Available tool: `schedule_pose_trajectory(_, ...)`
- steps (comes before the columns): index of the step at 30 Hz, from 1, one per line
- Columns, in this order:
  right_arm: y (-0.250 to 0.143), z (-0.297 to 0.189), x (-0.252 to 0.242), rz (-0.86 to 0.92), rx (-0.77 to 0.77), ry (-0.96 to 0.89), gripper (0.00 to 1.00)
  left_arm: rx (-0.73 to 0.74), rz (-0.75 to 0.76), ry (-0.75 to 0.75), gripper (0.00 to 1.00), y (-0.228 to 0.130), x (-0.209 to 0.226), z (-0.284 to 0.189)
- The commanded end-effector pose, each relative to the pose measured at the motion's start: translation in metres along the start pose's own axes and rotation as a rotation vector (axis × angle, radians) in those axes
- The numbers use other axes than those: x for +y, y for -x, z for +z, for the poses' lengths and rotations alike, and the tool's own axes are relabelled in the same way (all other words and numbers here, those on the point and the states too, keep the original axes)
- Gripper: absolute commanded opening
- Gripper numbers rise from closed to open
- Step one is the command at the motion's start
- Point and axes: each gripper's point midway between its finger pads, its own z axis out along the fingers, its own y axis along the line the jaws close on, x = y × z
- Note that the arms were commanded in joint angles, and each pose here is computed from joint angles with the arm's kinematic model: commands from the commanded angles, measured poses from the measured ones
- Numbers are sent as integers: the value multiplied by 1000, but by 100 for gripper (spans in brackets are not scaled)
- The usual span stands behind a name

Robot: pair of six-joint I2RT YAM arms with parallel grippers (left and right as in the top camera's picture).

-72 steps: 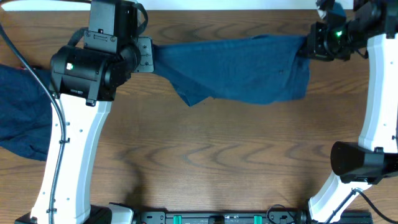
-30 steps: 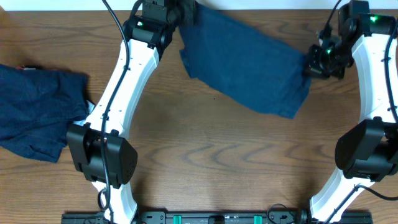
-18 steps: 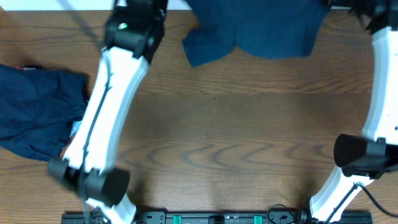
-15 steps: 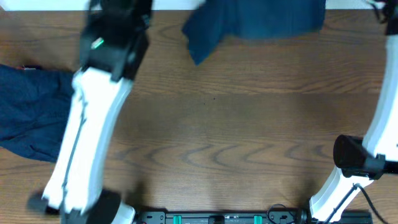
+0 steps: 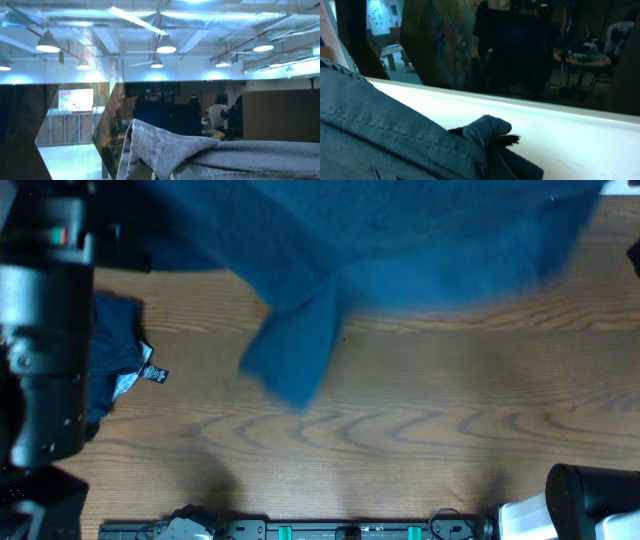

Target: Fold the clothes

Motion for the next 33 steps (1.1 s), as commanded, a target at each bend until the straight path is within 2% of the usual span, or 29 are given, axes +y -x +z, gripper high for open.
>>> schedule_pose_trajectory(1,-15,5,-69,54,44,-310,1,-33,19,288,6,24,58,-23)
schedule_pose_trajectory(4,-29,16,-76,84,97,-314,1,29,43,280,6,0,51,-6)
schedule_pose_trajectory(7,-57,41,-90,131,191,-318,1,130,80,266,6,-41,40,21)
schedule_pose_trajectory(13,-133,117,-124,236,396,-279,1,334,163,236,6,-164,7,97)
schedule_pose_trajectory(16,-162,149,-131,279,447,-245,1,348,172,235,6,-206,-4,127)
schedule_pose_trajectory(19,-168,166,-131,274,443,-224,1,306,155,242,6,-215,-9,143)
schedule_pose_trajectory(25,-149,161,-129,249,385,-223,1,260,142,297,6,-191,2,139)
schedule_pose_trajectory(29,-157,154,-133,252,424,-256,1,324,205,310,6,-196,8,131)
schedule_pose_trajectory(33,-180,145,-139,246,518,-303,1,467,256,289,6,-230,7,120)
